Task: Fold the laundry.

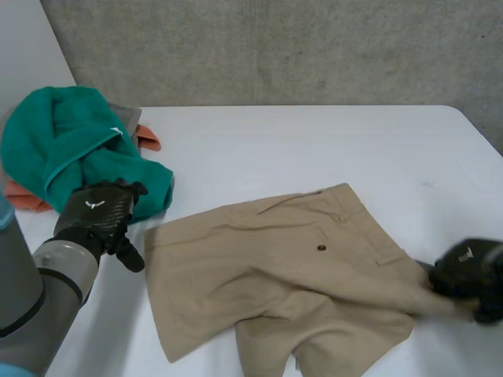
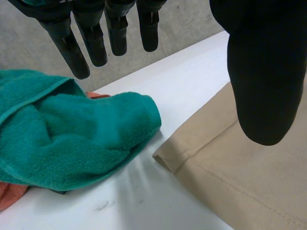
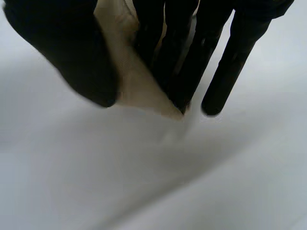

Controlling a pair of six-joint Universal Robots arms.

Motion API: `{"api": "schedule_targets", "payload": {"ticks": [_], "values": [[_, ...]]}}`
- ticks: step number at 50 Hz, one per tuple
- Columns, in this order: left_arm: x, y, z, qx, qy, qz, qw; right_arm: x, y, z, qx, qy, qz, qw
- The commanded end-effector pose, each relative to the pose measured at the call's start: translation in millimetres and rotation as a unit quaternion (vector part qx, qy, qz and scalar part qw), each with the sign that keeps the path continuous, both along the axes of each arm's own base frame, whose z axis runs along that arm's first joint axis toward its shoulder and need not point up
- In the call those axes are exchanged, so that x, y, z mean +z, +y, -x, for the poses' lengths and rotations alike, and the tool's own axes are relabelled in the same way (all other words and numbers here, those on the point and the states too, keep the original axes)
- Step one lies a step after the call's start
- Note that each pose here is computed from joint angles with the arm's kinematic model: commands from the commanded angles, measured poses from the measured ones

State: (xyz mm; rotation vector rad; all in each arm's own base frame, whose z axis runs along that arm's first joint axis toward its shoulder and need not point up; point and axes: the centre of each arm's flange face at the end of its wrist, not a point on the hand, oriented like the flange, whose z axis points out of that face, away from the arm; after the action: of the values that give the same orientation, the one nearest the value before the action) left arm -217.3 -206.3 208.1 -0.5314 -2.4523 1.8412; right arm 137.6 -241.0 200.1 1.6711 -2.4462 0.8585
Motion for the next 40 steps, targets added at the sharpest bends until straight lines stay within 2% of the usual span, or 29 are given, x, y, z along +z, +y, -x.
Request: {"api": "schedule_targets", "payload": {"ticks": [1, 6, 12, 19, 23, 30, 40], "values": [[-7, -20, 9, -0.002, -0.002, -0.002, 1.0, 21, -11, 7, -0.015, -0.004, 0.093, 0.996], [-13, -43, 19, -0.012, -0.034, 0.006, 0.999, 52, -40, -2, -0.05, -0.048, 0.211, 0.975], [-22, -66, 22, -0.013, -0.07, 0.013, 0.997, 86, -46, -58, -0.016, -0.154, 0.277, 0.948], [-46, -91, 15, -0.001, -0.086, -0.012, 0.996, 66, -68, -125, 0.046, -0.197, 0.304, 0.931], [-60, -101, 21, -0.03, -0.079, -0.028, 0.996, 51, -82, -144, 0.045, -0.218, 0.309, 0.925], [-77, -109, 23, -0.056, -0.073, -0.051, 0.994, -8, -96, -181, 0.071, -0.231, 0.262, 0.934], [-97, -118, 27, -0.059, -0.079, -0.072, 0.993, -60, -122, -192, 0.054, -0.231, 0.24, 0.941]]}}
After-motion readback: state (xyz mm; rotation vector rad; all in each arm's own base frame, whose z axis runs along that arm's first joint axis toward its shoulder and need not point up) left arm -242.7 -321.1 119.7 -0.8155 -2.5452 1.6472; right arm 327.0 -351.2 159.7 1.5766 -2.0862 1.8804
